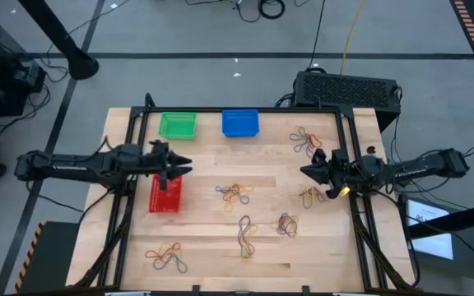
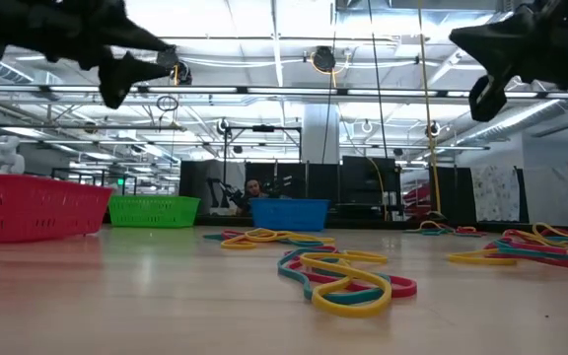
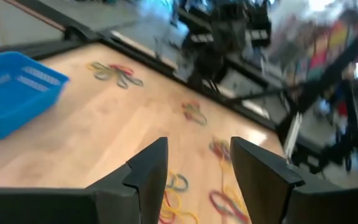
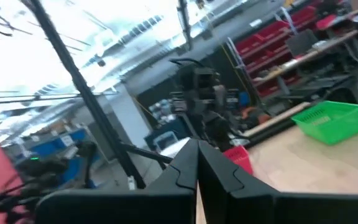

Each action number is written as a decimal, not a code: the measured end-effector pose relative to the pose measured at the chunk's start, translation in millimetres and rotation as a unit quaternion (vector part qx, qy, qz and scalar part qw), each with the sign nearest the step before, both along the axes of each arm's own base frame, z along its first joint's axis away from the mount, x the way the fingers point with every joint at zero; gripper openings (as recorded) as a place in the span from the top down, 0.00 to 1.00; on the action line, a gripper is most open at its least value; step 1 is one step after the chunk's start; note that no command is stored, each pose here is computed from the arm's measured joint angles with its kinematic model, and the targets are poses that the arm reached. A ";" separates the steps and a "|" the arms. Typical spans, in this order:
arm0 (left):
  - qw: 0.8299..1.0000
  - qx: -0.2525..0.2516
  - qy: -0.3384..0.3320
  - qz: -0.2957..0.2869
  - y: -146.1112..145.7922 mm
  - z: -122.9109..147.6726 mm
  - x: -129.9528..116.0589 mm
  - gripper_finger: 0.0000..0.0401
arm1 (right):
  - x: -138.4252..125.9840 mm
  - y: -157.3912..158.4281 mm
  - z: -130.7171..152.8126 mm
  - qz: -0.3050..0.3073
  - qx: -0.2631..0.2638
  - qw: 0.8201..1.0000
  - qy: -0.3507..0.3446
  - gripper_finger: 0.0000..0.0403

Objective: Sort rubber bands into baskets
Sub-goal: Put the yellow rubber band into the blue bin

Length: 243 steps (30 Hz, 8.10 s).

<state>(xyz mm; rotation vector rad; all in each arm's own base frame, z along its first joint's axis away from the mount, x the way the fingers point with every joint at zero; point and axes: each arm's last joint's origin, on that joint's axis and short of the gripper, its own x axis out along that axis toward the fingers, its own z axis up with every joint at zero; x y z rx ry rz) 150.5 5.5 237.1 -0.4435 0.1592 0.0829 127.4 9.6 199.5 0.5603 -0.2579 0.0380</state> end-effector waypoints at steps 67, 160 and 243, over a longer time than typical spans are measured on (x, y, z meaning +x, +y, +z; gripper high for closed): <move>0.934 0.161 0.316 -0.038 2.7 -96.0 197.8 0.99 | 153.0 68.4 56.6 0.107 -0.300 0.863 0.391 1.00; 0.946 0.099 0.301 0.067 231.7 -20.0 201.1 0.94 | 158.3 48.5 58.7 0.018 -0.300 0.865 0.401 1.00; 0.930 0.270 0.076 -0.239 -16.3 -33.4 130.3 0.79 | 92.4 20.4 -30.5 -0.268 0.179 0.553 0.768 0.66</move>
